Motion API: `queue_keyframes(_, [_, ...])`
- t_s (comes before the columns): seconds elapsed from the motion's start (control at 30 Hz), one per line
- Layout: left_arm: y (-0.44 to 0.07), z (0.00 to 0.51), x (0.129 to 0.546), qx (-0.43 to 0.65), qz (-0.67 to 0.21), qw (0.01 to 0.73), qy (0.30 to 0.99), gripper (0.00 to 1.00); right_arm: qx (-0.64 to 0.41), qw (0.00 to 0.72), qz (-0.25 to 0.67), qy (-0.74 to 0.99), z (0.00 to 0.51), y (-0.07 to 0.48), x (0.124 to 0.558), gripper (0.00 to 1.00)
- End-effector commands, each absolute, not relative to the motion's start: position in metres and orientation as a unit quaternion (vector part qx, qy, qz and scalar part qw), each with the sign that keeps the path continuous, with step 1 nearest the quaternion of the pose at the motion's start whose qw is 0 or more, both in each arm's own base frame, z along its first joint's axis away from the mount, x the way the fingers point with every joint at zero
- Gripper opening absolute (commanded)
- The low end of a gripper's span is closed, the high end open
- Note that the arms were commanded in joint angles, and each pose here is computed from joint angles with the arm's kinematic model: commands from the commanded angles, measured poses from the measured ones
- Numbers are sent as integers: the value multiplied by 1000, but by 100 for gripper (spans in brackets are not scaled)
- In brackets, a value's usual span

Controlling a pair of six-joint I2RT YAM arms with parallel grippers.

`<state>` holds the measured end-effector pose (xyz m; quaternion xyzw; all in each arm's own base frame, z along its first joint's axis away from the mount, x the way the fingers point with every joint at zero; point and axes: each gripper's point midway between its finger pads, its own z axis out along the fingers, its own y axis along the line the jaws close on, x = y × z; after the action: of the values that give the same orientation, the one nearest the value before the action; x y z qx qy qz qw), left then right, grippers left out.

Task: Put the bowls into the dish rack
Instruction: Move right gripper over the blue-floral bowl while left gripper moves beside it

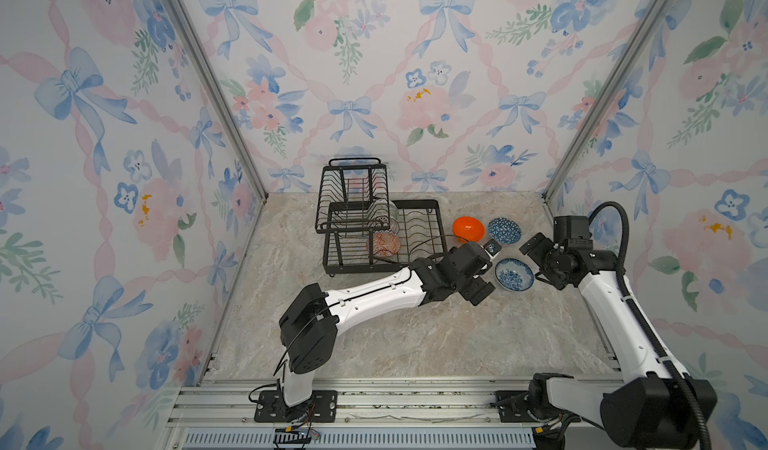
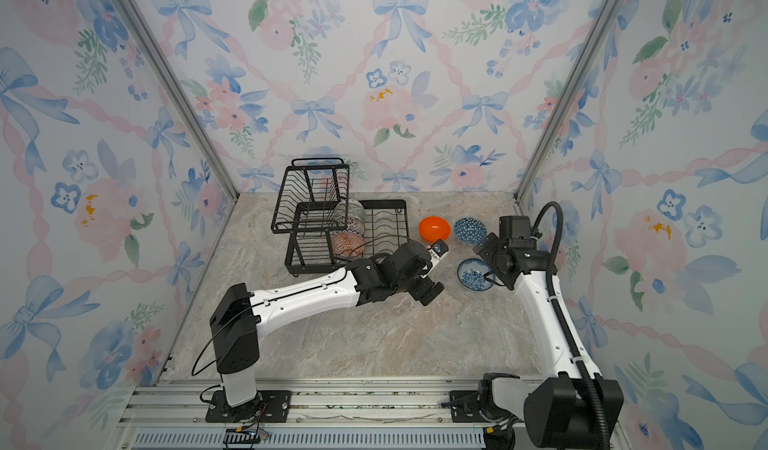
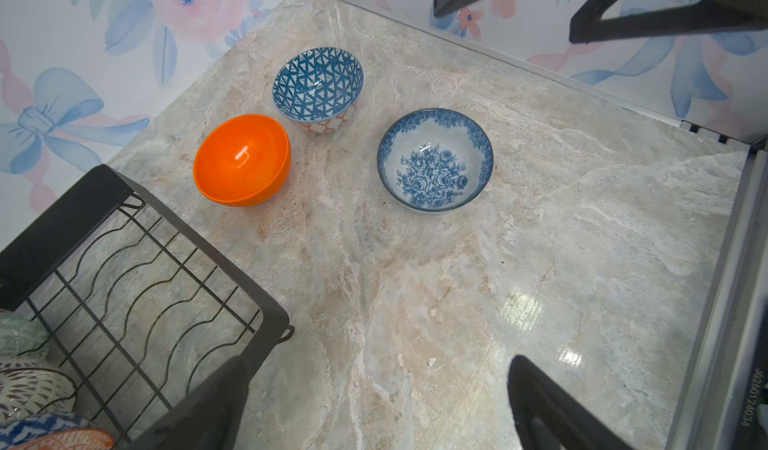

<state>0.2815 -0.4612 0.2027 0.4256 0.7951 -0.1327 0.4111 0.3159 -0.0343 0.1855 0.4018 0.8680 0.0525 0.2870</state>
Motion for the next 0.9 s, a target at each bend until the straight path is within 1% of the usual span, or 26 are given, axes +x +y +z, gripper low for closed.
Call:
queue_keyframes(0.0, [-458,200,296,418,-95,425,797,98,381,229,40,895,155,-33,301,97])
queue_keyframes(0.1, [-446,189,306,395,-58,431,809,98,364,202,28,909,135,-33,299,97])
queue_keyframes(0.23, [-421,173,307,383,-18,425,820,98,355,153,19,922,108,-31,293,97])
queue_keyframes(0.3, [-411,167,302,387,-13,418,822,98,348,137,20,927,101,-28,290,97])
queue_keyframes(0.47, [-399,166,298,398,-1,416,818,98,320,135,16,937,94,-30,293,97])
queue_keyframes(0.57, [-400,167,295,398,-10,413,819,98,310,119,10,943,86,-32,295,99])
queue_keyframes(0.63, [-402,165,293,396,-19,409,822,98,309,110,12,945,80,-31,297,95])
queue_keyframes(0.8, [-400,161,288,390,-31,401,828,98,305,99,6,947,66,-34,301,87])
queue_keyframes(0.87, [-400,162,286,389,-36,401,829,98,305,92,16,948,60,-33,304,80])
